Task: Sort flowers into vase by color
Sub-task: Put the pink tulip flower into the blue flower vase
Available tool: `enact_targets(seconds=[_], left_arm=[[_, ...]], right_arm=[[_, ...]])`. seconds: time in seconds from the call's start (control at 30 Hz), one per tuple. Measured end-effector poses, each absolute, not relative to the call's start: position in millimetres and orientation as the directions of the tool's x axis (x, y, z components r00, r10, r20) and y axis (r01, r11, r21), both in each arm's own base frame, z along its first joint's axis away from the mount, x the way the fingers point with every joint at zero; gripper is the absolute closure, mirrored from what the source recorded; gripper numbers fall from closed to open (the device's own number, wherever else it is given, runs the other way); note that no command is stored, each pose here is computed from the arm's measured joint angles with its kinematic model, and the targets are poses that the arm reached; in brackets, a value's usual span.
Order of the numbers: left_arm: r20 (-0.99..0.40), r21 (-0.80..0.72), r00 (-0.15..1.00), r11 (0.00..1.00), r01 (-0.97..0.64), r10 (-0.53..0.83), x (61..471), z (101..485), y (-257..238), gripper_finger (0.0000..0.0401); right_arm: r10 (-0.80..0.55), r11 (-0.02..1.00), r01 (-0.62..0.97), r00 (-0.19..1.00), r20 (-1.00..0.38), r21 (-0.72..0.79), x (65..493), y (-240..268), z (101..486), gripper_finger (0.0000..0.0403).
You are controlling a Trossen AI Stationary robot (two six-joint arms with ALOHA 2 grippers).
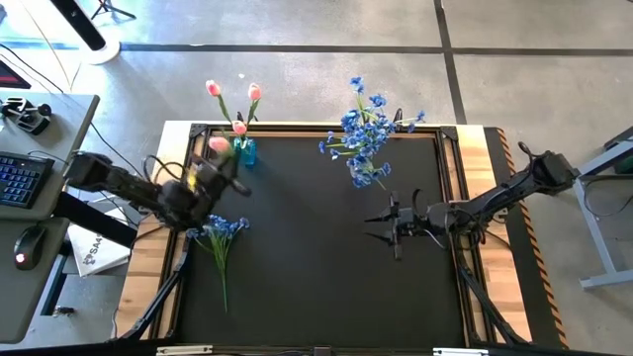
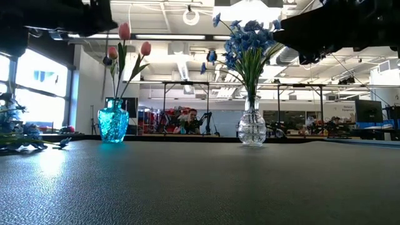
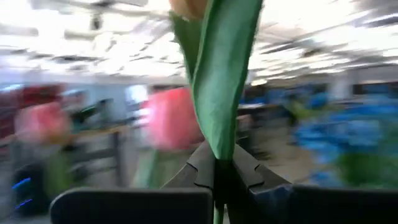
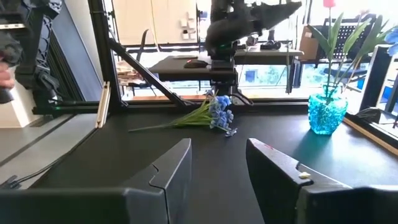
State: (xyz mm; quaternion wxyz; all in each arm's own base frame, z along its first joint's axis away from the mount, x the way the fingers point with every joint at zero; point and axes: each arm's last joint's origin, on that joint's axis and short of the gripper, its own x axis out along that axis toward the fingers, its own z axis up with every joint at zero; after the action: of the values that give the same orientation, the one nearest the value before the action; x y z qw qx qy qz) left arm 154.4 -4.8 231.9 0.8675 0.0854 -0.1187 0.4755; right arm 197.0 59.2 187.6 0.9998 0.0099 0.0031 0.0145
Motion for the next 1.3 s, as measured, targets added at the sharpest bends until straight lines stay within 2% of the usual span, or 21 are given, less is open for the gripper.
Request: enact_targets(seconds=[0.1,0.33,0.57,0.67,0.97,1.07,1.17,1.3], left_arm=[[0.285,0.035,0.428,0.437,-0.899,0.858,147.8,236.2,8.7,0.0401],[0.464,0.014,0.385,0.428,-0.904,0.798,136.7,250.7,32.3,0.0401],[0.556,-0.091,0.305,0.421,-0.902,0.773,128.0,253.0,64.1,0.0401],[0.517,-0.119,0.296,0.410,-0.904,0.803,127.4,246.9,78.5,0.0401],[0.387,-0.077,0.373,0.433,-0.898,0.843,130.8,230.2,96.0,0.0401],[0.367,-0.068,0.359,0.409,-0.910,0.858,130.9,228.5,96.7,0.0395],[0.325,-0.084,0.299,0.342,-0.936,0.897,129.9,225.5,98.3,0.0383],[0.249,-0.068,0.308,0.334,-0.940,0.918,132.3,217.0,100.1,0.0359]], right_arm=[[0.029,0.999,-0.029,1.000,-0.005,0.019,197.0,59.2,187.6,0.0254],[0.012,1.000,-0.012,1.000,-0.006,0.024,197.1,58.7,187.5,0.0254],[0.008,1.000,-0.008,1.000,-0.005,0.024,197.1,58.6,187.8,0.0254],[0.008,1.000,-0.008,1.000,-0.005,0.024,197.1,58.6,187.8,0.0254],[0.007,1.000,-0.007,1.000,-0.005,0.024,197.1,58.6,187.8,0.0254],[0.006,1.000,-0.006,1.000,-0.004,0.025,197.2,58.6,187.9,0.0254],[0.005,0.999,-0.004,1.000,-0.004,0.041,197.2,58.5,188.0,0.0254],[0.005,0.999,-0.005,1.000,-0.004,0.047,197.2,58.5,188.0,0.0254]])
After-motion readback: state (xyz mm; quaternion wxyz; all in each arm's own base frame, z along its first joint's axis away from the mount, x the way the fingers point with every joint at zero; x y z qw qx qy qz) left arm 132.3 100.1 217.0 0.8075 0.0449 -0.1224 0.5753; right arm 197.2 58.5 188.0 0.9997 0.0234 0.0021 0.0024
